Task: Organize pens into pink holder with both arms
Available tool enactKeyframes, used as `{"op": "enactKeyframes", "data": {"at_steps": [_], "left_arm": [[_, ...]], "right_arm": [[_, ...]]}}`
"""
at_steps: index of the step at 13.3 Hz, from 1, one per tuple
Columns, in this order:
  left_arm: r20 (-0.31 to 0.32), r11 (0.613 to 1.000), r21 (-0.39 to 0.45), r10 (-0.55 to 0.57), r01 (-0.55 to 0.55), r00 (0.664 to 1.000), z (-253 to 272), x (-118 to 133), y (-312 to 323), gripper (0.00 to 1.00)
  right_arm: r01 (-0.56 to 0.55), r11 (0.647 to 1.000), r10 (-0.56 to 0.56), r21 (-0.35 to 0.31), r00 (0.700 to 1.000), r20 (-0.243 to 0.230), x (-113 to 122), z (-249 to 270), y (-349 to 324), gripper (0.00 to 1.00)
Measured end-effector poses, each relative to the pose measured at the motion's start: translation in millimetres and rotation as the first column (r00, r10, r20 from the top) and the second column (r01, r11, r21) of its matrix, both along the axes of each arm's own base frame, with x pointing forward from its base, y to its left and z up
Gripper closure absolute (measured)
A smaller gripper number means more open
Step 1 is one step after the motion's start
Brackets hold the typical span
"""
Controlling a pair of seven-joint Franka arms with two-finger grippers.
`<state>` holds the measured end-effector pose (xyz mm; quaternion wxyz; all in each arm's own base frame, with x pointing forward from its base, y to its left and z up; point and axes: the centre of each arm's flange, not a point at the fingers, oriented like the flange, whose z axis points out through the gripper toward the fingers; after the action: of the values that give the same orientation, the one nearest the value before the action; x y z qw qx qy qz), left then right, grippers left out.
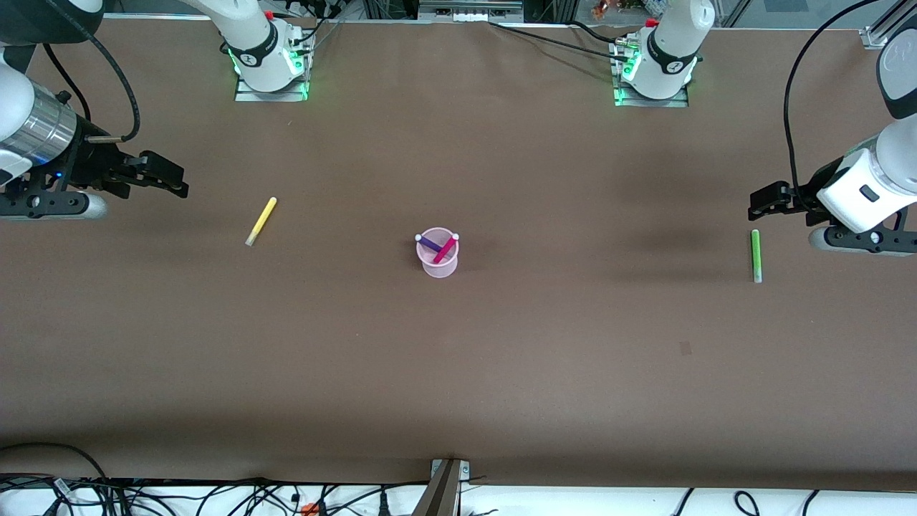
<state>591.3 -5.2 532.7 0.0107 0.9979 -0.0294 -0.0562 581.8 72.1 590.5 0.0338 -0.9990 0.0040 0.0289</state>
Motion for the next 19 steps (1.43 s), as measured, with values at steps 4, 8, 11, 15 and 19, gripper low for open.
{"op": "enactKeyframes", "data": {"at_steps": [4, 8, 11, 15, 19], "left_arm": [[-0.007, 1.000, 0.000, -0.004, 0.004, 1.000, -4, 1, -2, 0.00], [-0.009, 1.000, 0.000, -0.004, 0.004, 1.000, -5, 2, -2, 0.00], [-0.009, 1.000, 0.000, -0.004, 0.004, 1.000, -5, 2, -2, 0.00], [-0.002, 1.000, -0.001, -0.006, 0.006, 1.000, -2, 3, -3, 0.00], [0.013, 1.000, -0.001, -0.007, 0.007, 1.000, 5, 4, -4, 0.00]], "right_arm": [[-0.001, 1.000, 0.001, -0.002, 1.000, 0.000, 0, 0, 0, 0.00], [-0.001, 1.000, 0.001, -0.002, 1.000, 0.000, 0, 0, 0, 0.00], [-0.001, 1.000, 0.001, -0.002, 1.000, 0.000, 0, 0, 0, 0.00], [-0.002, 1.000, 0.002, -0.012, 1.000, 0.001, 0, 0, 0, 0.00], [-0.002, 1.000, 0.002, -0.014, 1.000, 0.001, 0, 0, 0, 0.00]]}}
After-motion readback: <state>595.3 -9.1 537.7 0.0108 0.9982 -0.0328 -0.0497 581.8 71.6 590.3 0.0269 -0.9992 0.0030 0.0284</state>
